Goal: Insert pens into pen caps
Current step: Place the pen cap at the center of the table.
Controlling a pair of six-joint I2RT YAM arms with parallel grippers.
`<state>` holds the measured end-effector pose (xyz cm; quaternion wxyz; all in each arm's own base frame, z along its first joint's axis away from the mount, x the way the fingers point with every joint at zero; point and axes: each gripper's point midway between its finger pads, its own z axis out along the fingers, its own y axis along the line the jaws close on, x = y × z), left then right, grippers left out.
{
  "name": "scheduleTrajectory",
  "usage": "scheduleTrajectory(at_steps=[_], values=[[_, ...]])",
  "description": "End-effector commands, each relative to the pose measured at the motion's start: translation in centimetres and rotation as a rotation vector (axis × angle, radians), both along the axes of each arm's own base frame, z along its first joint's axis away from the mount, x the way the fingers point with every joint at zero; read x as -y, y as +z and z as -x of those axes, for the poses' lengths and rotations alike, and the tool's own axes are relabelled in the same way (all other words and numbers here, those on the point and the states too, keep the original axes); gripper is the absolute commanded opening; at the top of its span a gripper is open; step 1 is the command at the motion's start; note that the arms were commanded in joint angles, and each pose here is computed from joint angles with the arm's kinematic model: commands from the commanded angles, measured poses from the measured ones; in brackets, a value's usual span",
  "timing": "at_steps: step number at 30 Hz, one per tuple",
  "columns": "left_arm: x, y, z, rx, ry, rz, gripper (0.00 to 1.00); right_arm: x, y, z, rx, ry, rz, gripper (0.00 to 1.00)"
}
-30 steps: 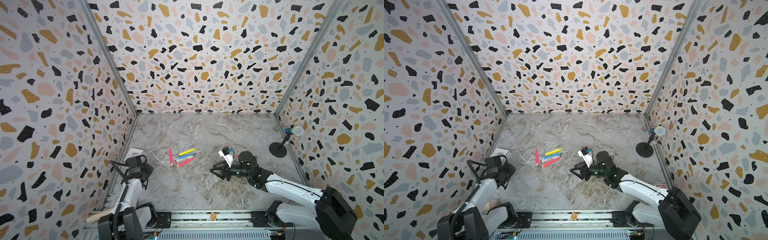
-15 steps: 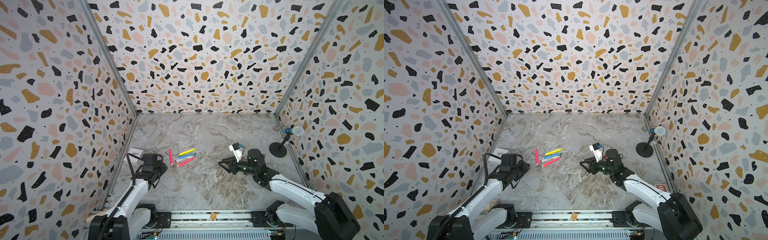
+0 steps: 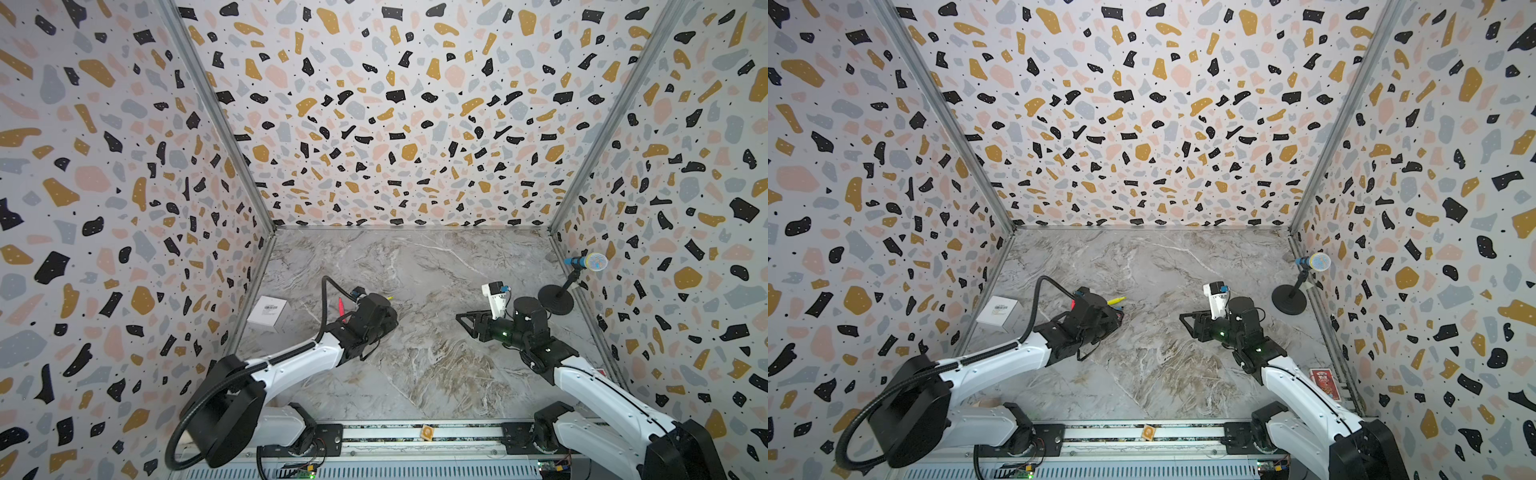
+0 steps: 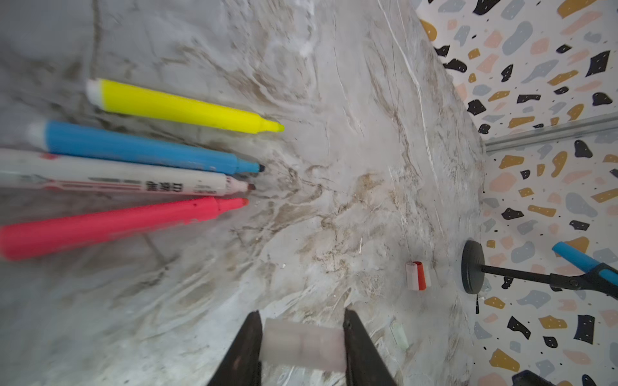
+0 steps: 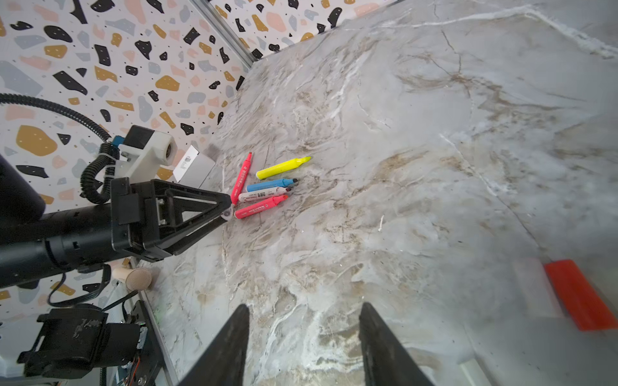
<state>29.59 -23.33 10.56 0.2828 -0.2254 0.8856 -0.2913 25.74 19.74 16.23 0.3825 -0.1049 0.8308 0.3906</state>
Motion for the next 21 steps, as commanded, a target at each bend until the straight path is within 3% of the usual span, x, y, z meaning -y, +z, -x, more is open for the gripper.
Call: scheduleTrajectory(at_steps=[1, 18, 21], values=[[2.4, 2.0, -2.0, 0.075, 0.045, 0.066, 0.25, 1.0, 0.7, -0.2, -0.008, -0.056, 0.019, 0.54], [10.0, -3.2, -3.4, -0.011, 0.085, 0.057, 0.25, 3.7, -0.5, -0.7, -0.049, -0.178, 0.051, 0.56], [10.2, -3.7, -3.3, -0.012, 0.088, 0.03, 0.29, 3.9, -0.7, -0.7, -0.056, -0.183, 0.056, 0.58]])
